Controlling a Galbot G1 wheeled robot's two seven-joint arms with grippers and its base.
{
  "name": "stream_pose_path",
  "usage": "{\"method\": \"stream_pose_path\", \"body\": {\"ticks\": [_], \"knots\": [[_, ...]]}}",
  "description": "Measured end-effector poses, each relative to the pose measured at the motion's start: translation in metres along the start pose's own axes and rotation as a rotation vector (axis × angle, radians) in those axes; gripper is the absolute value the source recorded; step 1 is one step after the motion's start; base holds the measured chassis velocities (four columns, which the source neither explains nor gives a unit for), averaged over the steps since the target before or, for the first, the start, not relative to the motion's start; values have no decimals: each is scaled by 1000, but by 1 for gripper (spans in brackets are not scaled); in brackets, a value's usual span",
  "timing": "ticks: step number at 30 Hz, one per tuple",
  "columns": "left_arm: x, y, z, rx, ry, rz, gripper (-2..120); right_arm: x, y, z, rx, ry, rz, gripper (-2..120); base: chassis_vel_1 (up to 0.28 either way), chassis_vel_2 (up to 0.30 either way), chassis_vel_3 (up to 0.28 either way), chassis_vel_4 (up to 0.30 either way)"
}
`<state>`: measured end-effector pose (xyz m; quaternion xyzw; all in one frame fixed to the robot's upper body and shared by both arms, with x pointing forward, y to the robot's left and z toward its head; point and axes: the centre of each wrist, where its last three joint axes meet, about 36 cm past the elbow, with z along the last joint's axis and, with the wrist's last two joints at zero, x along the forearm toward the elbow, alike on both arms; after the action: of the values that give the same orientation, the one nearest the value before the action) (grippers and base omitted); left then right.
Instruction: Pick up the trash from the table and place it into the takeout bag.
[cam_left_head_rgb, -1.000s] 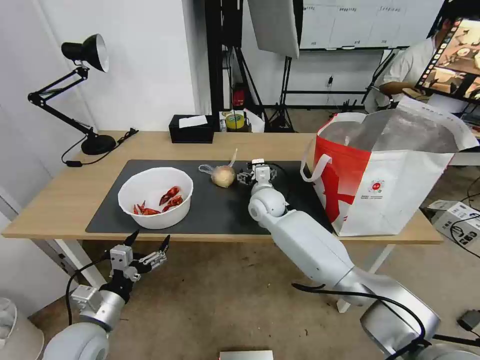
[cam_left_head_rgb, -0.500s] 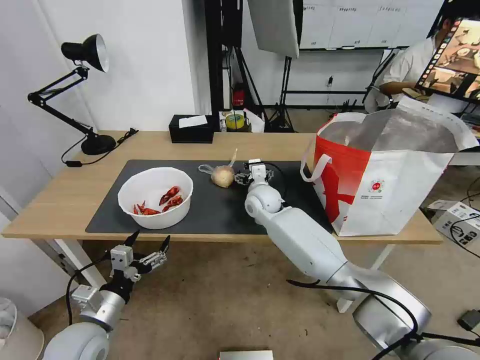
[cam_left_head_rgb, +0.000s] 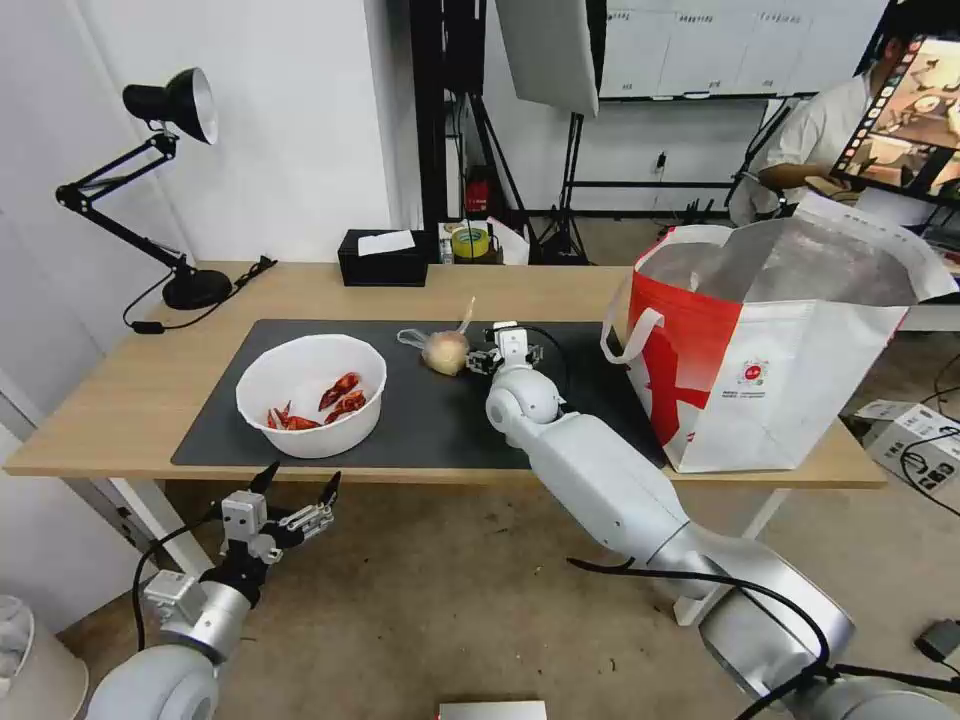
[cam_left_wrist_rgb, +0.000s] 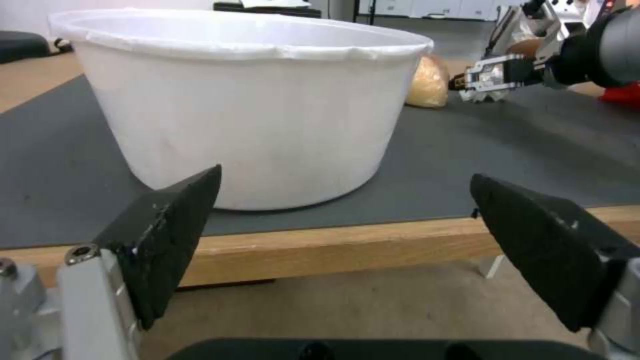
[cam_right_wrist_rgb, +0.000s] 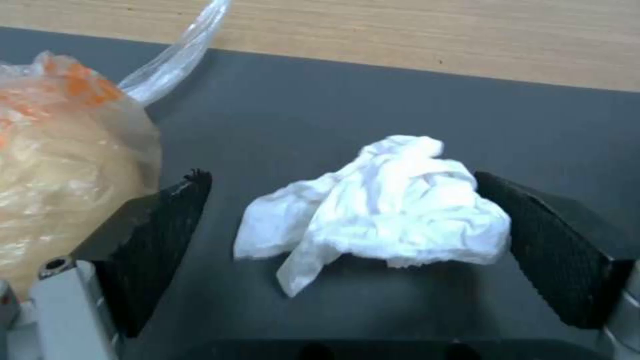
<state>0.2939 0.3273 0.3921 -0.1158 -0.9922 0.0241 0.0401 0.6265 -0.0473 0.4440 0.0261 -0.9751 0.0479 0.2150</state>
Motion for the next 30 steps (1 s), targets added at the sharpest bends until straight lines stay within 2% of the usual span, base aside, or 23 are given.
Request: {"method": "stream_pose_path", "body": {"ticks": [7, 11, 13, 15, 17, 18, 21, 22, 25, 26, 29, 30], "knots": [[-1, -1, 1, 2, 1, 3, 100, -1, -2, 0, -3, 2, 2, 99, 0, 0, 0, 0], [-1, -1, 1, 3, 1, 4, 100, -2, -4, 1, -4, 1, 4, 93, 0, 0, 0, 0], [-1, -1, 1, 3, 1, 4, 100, -2, -5, 1, -4, 1, 6, 84, 0, 0, 0, 0], [-1, -1, 1, 3, 1, 4, 100, -2, -5, 1, -4, 0, 6, 80, 0, 0, 0, 0], [-1, -1, 1, 3, 0, 5, 100, -2, -6, 1, -4, -1, 7, 68, 0, 0, 0, 0], [-1, -1, 1, 3, 0, 5, 100, -2, -6, 1, -4, -1, 7, 68, 0, 0, 0, 0], [-1, 0, 1, 4, 0, 5, 100, -1, -7, 1, -5, -2, 8, 54, 0, 0, 0, 0], [-1, 0, 1, 4, 0, 5, 100, -1, -7, 1, -5, -2, 8, 54, 0, 0, 0, 0], [-2, -1, 1, 5, 0, 9, 100, -1, -9, 1, -5, -4, 10, 41, 0, 0, 0, 0], [-2, -1, 1, 5, 0, 9, 100, -1, -9, 1, -5, -4, 10, 41, 0, 0, 0, 0], [-2, -3, 2, 8, 1, 11, 100, 0, -11, 3, -4, -5, 13, 26, 0, 0, 0, 0], [-2, -3, 2, 8, 1, 11, 100, 0, -11, 3, -4, -5, 13, 26, 0, 0, 0, 0]]}}
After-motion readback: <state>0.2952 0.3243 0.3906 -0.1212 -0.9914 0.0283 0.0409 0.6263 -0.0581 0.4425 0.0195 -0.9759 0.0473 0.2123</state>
